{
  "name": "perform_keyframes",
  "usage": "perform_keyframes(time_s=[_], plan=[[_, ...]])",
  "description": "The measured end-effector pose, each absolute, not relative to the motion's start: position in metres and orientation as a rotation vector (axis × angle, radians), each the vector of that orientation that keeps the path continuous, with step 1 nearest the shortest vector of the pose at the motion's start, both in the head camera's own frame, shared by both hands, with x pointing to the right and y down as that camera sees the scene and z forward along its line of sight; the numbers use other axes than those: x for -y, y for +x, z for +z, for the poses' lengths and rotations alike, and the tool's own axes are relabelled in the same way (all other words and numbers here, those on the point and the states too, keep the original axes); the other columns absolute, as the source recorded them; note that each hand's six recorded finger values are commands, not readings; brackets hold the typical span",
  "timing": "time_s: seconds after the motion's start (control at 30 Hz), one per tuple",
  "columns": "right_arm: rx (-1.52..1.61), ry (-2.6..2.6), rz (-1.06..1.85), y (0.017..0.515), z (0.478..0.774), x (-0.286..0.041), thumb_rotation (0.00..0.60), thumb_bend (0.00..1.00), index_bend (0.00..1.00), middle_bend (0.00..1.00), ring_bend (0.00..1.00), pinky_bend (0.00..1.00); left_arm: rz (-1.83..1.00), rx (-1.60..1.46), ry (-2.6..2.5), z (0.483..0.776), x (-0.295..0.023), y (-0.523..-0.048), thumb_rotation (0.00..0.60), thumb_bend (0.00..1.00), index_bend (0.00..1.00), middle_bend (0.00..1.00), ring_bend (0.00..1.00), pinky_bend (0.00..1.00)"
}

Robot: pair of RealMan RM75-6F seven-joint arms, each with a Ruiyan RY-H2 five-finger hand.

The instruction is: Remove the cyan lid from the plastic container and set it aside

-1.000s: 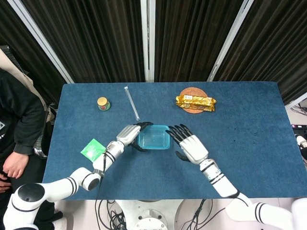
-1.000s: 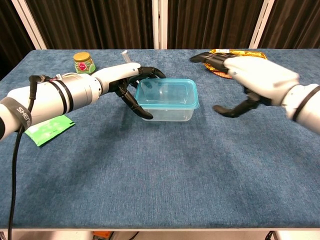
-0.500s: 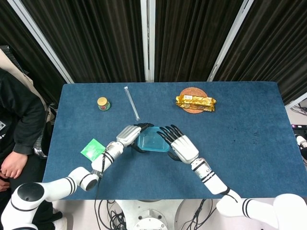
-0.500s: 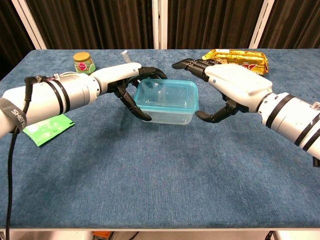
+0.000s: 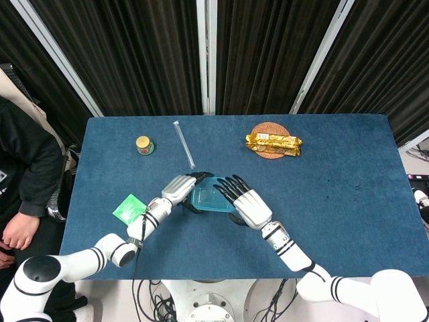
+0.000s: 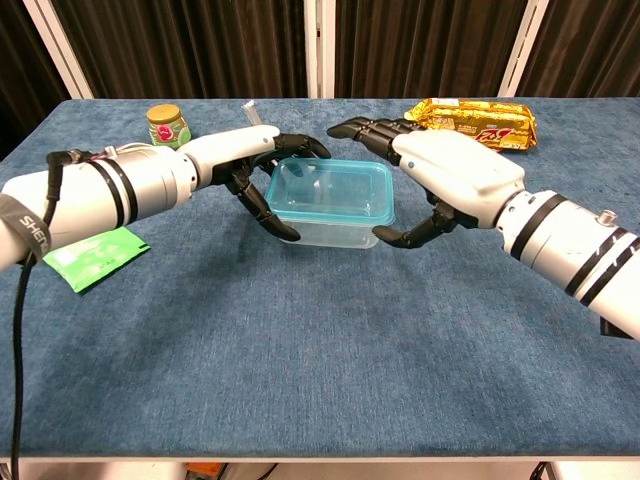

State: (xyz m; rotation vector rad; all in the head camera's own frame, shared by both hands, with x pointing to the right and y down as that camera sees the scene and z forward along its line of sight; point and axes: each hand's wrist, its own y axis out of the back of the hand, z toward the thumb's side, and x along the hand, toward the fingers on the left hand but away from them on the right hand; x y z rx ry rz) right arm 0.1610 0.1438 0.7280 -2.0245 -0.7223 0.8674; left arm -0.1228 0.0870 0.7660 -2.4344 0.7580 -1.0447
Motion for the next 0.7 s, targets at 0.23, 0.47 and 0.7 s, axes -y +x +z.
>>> perform_keyframes(time_s=[0.23, 0.47, 0.7], plan=[[0.723, -2.02, 0.882, 0.1633, 0.7284, -0.1421, 0.6, 0.23, 0.0, 0.0, 0.0, 0.0, -1.046, -0.755, -2.433, 0.7661, -0.0869, -0.1225, 0.6, 0.0, 0.39, 0.31, 0.28, 0.26], [0.7, -2.028, 0.898, 0.163, 0.7314, -0.1442, 0.6, 0.23, 0.0, 0.0, 0.0, 0.0, -1.048, -0.756, -2.428, 0.7658, -0.086, -0.123, 0.6, 0.0, 0.39, 0.31, 0.28, 0.27], [0.716, -2.018, 0.904, 0.1638, 0.7314, -0.1394, 0.6, 0.23, 0.0, 0.0, 0.0, 0.0, -1.052, -0.749, -2.423, 0.766, -0.0869, -0.1234, 0.6, 0.0, 0.39, 0.31, 0.28, 0.28]])
